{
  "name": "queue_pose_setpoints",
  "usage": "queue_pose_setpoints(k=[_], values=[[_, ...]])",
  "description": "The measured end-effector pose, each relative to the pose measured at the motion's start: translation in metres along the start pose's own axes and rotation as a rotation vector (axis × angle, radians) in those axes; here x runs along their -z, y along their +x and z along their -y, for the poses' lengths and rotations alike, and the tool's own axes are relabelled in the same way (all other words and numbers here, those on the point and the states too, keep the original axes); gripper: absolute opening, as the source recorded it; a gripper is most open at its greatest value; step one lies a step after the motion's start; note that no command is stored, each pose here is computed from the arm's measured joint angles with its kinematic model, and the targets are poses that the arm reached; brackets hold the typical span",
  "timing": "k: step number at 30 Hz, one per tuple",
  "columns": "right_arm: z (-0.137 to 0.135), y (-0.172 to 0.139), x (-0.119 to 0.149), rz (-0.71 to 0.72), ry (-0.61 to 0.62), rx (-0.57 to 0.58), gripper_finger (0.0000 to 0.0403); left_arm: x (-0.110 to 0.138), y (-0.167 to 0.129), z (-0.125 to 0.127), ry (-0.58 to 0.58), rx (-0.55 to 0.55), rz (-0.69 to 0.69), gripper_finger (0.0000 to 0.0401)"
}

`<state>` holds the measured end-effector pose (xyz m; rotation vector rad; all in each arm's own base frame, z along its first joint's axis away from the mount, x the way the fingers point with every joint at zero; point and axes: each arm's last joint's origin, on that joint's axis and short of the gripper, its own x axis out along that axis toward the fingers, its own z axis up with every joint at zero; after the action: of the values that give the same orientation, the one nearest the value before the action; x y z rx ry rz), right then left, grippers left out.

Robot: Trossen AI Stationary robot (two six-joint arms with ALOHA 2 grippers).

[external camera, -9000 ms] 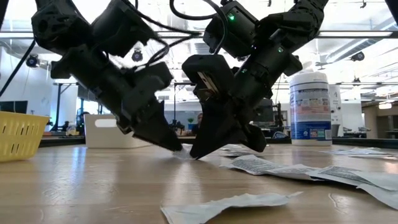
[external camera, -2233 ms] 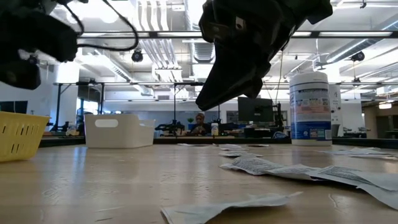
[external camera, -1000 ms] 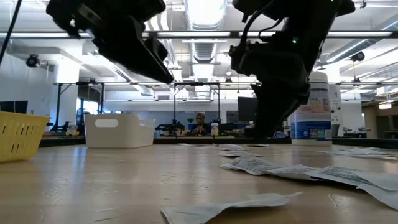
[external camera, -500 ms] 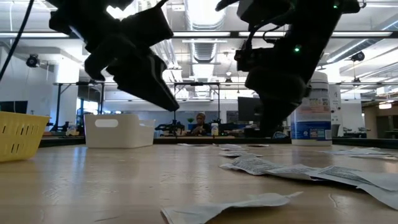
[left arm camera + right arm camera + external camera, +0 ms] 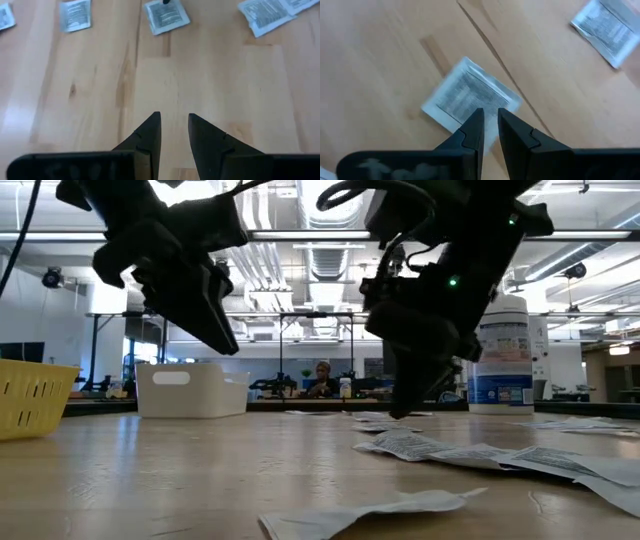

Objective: Pick & Place First Aid Supplies
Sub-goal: Put the towelette pack into the black bin

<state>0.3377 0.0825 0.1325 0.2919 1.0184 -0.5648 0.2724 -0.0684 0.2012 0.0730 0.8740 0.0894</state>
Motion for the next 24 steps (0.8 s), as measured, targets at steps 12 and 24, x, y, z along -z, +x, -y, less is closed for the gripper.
queue_pose_setpoints(k=[12, 24], values=[[-0.011, 0.032, -0.003, 0.031, 0.061, -0.089, 0.0052, 0.013, 0.006, 0.002, -0.011, 0.063, -0.029, 0.0092], [-0.018, 0.031, -0.011, 0.072, 0.077, -0.171, 0.0052, 0.027, 0.021, 0.003, -0.098, 0.130, 0.279, 0.0092]])
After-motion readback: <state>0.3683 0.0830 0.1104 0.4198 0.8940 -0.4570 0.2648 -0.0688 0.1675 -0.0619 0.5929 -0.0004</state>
